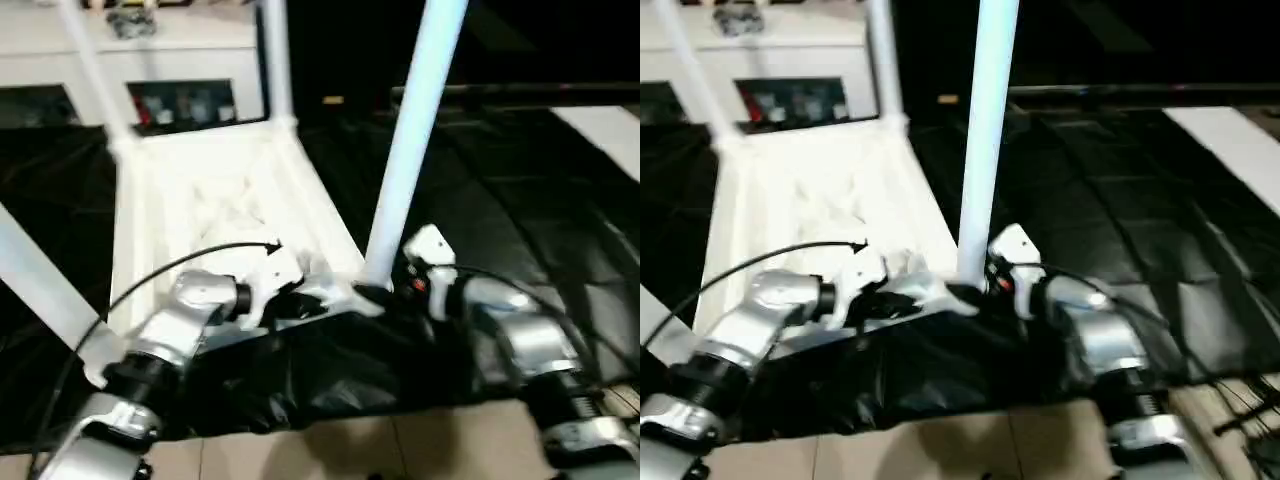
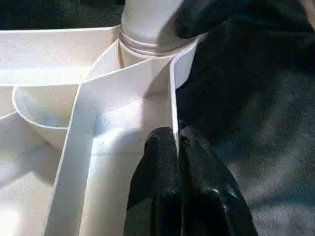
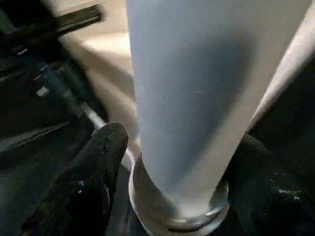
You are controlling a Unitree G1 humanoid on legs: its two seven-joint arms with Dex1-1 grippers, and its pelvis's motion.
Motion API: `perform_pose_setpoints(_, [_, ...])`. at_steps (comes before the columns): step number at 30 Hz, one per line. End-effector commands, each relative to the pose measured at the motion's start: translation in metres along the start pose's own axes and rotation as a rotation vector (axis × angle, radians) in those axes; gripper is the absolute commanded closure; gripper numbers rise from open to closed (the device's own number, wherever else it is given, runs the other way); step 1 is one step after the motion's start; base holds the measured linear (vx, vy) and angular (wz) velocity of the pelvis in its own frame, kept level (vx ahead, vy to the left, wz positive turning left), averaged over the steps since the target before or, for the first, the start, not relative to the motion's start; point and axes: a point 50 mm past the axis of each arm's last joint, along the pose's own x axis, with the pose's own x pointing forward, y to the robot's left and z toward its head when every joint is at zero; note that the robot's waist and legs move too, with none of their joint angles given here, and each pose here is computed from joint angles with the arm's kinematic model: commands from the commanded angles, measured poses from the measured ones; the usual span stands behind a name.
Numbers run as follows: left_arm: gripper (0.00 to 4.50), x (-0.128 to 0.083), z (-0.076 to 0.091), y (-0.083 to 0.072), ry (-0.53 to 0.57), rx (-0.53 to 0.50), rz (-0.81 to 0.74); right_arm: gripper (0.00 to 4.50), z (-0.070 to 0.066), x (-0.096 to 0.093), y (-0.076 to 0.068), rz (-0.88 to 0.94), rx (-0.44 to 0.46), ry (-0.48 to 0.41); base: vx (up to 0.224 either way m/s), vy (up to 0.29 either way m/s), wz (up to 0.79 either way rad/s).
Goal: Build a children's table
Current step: Rotate leg to tighten
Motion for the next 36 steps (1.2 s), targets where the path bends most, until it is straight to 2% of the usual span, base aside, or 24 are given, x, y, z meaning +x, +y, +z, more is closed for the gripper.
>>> perform_pose_setpoints(1, [4.5, 0.002, 0.014, -0.001, -0.056, 0.058, -0.053, 1.34, -0.011, 0.011, 0.019, 0.17, 0.004, 0.052, 0.051, -0.04, 0.08])
perform_pose_setpoints(7, [4.5, -0.004, 0.014, -0.001, -0.059, 0.04, -0.116, 1.34, -0.007, 0.011, 0.017, 0.258, -0.069, 0.091, 0.017, -0.012, 0.03])
perform_pose_setpoints(9, [4.5, -0.004, 0.013, -0.001, -0.059, 0.04, -0.125, 1.61, -0.006, 0.012, 0.017, 0.269, -0.08, 0.093, 0.0, 0.0, 0.0])
perform_pose_setpoints(12, [4.5, -0.005, 0.013, -0.001, -0.057, 0.036, -0.131, 1.73, -0.006, 0.013, 0.017, 0.284, -0.085, 0.099, 0.0, 0.0, 0.0])
perform_pose_setpoints(19, [4.5, -0.008, 0.01, 0.001, -0.043, 0.034, -0.124, 2.32, -0.007, 0.015, 0.018, 0.328, -0.111, 0.119, 0.0, 0.0, 0.0])
perform_pose_setpoints(25, [4.5, -0.004, 0.009, 0.003, -0.047, 0.029, -0.055, 2.48, -0.013, 0.017, 0.026, 0.338, -0.064, 0.097, 0.0, 0.0, 0.0])
perform_pose_setpoints(28, [4.5, 0.005, 0.012, 0.004, -0.056, 0.013, 0.015, 2.49, -0.019, 0.02, 0.032, 0.304, -0.019, 0.064, 0.0, 0.0, 0.0])
perform_pose_setpoints(31, [4.5, 0.011, 0.015, 0.005, -0.064, 0.002, 0.066, 2.51, -0.022, 0.025, 0.032, 0.238, 0.023, 0.034, 0.0, 0.0, 0.0])
perform_pose_setpoints(32, [4.5, 0.018, 0.019, 0.005, -0.069, -0.002, 0.105, 2.51, -0.024, 0.034, 0.03, 0.118, 0.065, 0.011, 0.0, 0.0, 0.0])
perform_pose_setpoints(36, [4.5, 0.034, 0.028, 0.002, -0.084, -0.022, 0.158, 2.52, -0.023, 0.055, 0.028, -0.07, 0.135, -0.019, -0.047, 0.011, -0.06])
